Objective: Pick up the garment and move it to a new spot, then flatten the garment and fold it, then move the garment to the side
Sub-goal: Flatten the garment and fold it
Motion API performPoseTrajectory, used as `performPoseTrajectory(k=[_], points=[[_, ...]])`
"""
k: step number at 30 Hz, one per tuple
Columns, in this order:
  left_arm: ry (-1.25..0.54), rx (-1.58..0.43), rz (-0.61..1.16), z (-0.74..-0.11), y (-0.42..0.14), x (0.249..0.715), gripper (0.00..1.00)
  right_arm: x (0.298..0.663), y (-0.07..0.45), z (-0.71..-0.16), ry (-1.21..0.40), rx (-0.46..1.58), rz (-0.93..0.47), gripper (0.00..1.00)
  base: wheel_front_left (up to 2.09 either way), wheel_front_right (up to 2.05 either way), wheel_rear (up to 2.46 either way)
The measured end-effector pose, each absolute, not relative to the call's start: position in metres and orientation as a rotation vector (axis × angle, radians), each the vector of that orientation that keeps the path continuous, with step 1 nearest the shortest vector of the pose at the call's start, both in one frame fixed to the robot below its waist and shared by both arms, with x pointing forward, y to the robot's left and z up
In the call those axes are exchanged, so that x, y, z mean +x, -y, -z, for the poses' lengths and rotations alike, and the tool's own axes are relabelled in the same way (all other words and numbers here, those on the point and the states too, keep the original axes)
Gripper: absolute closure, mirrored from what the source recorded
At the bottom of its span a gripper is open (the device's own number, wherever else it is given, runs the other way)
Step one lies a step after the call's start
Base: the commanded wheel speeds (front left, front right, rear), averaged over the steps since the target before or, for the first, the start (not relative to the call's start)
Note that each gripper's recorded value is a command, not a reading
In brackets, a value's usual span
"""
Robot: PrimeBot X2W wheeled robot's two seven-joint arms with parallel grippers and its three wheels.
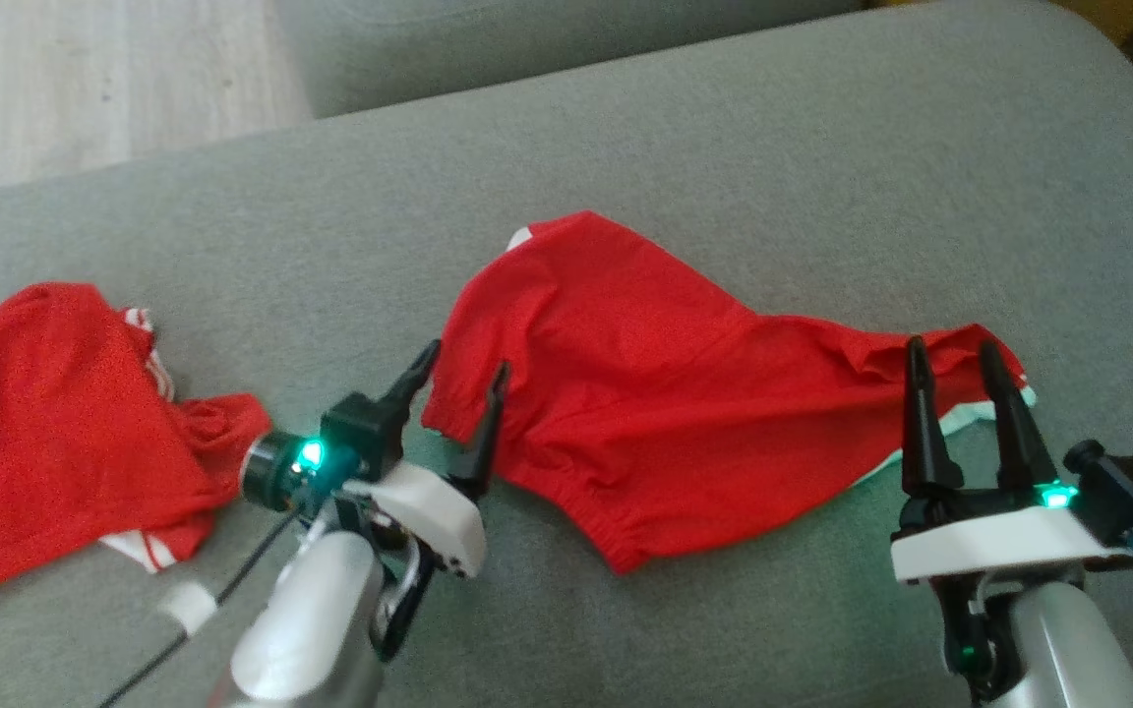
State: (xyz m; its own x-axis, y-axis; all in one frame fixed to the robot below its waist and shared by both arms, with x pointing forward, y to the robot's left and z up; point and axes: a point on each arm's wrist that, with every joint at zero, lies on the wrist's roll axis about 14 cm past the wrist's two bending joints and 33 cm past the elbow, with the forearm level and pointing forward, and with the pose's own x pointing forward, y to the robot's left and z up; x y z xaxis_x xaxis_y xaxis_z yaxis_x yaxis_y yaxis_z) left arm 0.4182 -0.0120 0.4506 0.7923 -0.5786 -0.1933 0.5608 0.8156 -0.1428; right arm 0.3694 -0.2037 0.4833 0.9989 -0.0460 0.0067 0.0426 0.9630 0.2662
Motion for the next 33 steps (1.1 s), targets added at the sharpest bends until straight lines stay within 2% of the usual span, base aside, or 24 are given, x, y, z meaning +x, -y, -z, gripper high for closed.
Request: performPoseTrajectory(k=[10,11,12,17,23,33], points=[[-0.428,0.048,0.627,-0.403,0.012,0.433,0.0,0.365,0.218,-0.467,-0.029,0.282,0.099,0.0,0.0,0.0,0.0],[-0.439,0.051,0.646,-0.401,0.015,0.431,0.93,0.365,0.218,-0.466,-0.031,0.283,0.102,0.0,0.0,0.0,0.0],[-0.447,0.05,0.661,-0.4,0.017,0.43,1.0,0.365,0.219,-0.466,-0.032,0.282,0.103,0.0,0.0,0.0,0.0],[-0.416,0.066,0.701,-0.41,0.023,0.442,1.0,0.368,0.22,-0.469,-0.024,0.284,0.103,0.0,0.0,0.0,0.0],[-0.38,0.213,0.733,-0.438,0.023,0.488,1.0,0.367,0.223,-0.468,-0.026,0.285,0.116,0.0,0.0,0.0,0.0],[-0.487,0.422,0.771,-0.425,0.008,0.521,1.0,0.371,0.224,-0.466,-0.036,0.279,0.116,0.0,0.0,0.0,0.0]])
